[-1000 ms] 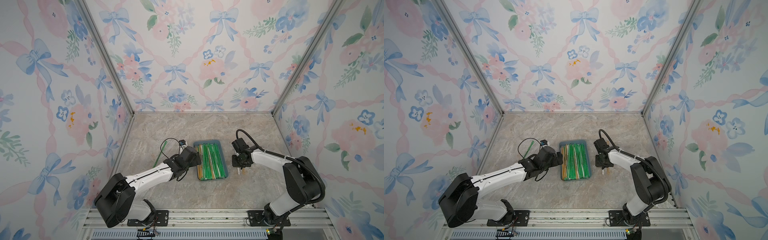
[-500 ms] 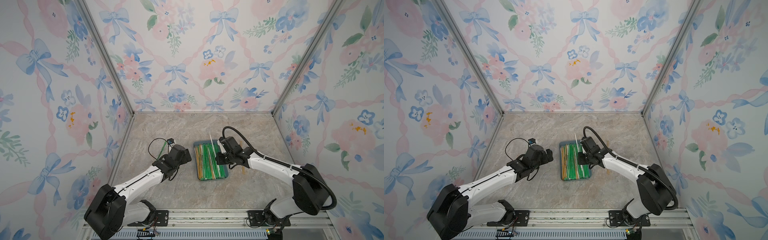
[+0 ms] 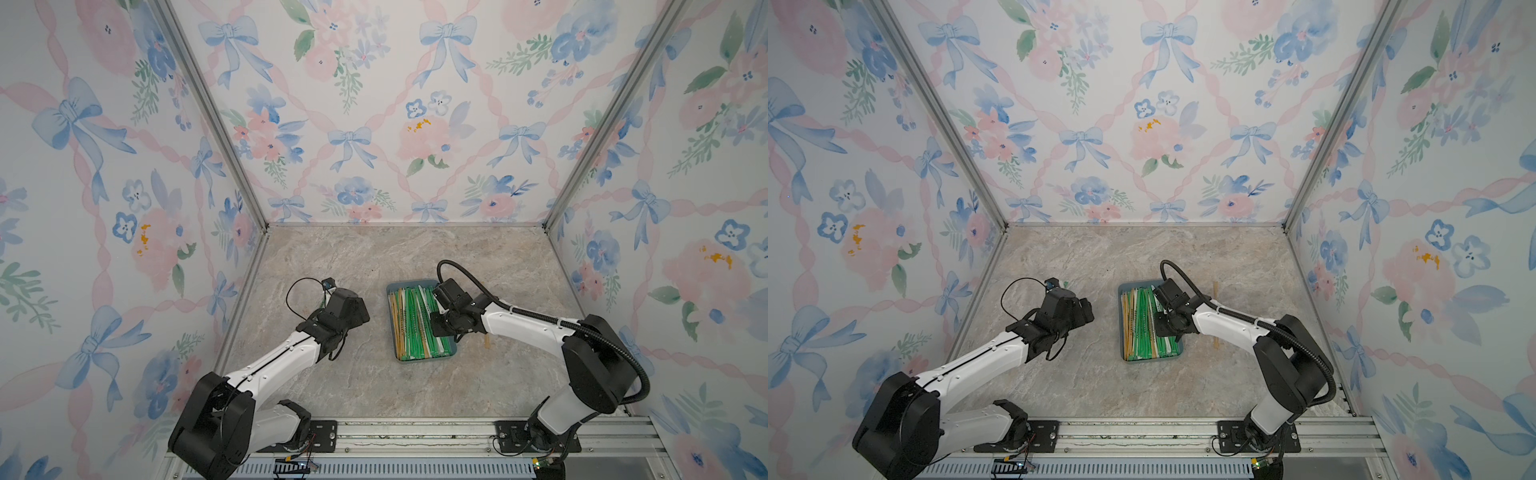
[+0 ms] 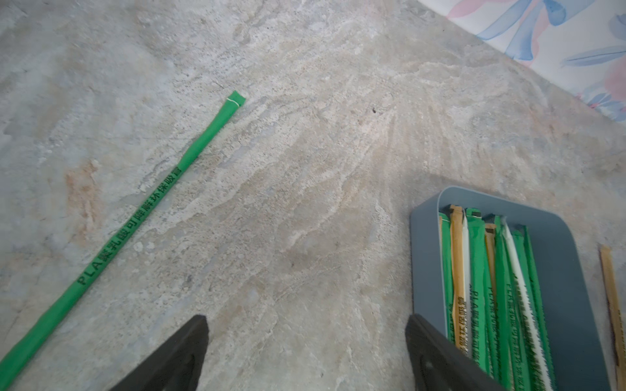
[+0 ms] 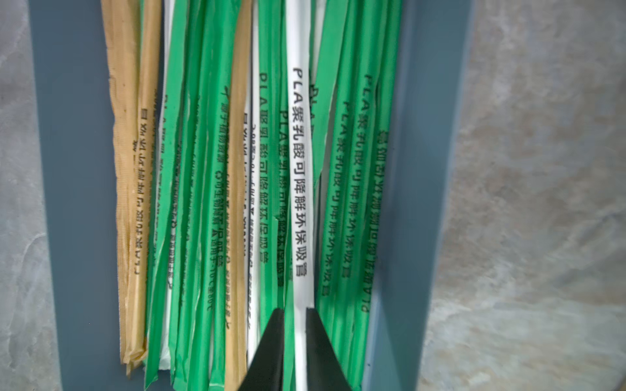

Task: Put the straws into the storage box
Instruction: Place the straw in the storage box, then pick up the straw from the center of the board.

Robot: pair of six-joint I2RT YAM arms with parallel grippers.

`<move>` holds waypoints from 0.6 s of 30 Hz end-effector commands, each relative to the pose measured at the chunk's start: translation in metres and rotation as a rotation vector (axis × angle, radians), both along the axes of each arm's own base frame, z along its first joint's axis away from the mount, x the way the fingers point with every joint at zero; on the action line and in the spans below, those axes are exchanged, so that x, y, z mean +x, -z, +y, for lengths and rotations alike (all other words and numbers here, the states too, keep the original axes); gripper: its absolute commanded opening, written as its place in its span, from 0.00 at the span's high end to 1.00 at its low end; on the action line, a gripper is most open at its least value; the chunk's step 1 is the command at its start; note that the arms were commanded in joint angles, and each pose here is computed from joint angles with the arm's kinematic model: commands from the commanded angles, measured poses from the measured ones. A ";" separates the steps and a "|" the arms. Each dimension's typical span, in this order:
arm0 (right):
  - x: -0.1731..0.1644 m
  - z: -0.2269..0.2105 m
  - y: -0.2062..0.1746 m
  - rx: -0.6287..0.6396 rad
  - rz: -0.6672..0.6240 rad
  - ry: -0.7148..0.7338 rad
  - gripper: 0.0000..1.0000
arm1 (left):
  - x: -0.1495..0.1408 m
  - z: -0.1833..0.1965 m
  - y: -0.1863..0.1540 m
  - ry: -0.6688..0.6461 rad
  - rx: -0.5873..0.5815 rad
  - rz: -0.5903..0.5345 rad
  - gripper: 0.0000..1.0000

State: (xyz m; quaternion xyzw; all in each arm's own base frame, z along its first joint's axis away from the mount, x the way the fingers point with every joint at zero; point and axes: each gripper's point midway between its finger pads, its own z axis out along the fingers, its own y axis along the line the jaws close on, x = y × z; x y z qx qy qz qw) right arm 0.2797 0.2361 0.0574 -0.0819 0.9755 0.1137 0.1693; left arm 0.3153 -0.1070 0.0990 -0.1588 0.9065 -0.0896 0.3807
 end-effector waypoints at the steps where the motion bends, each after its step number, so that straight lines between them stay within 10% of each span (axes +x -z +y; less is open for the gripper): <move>1: 0.001 -0.007 -0.008 -0.045 -0.013 0.001 0.77 | 0.002 0.016 0.012 -0.005 0.092 0.059 0.07; 18: 0.011 -0.049 -0.031 -0.063 -0.080 0.101 0.52 | 0.042 0.086 0.058 -0.046 0.258 0.252 0.34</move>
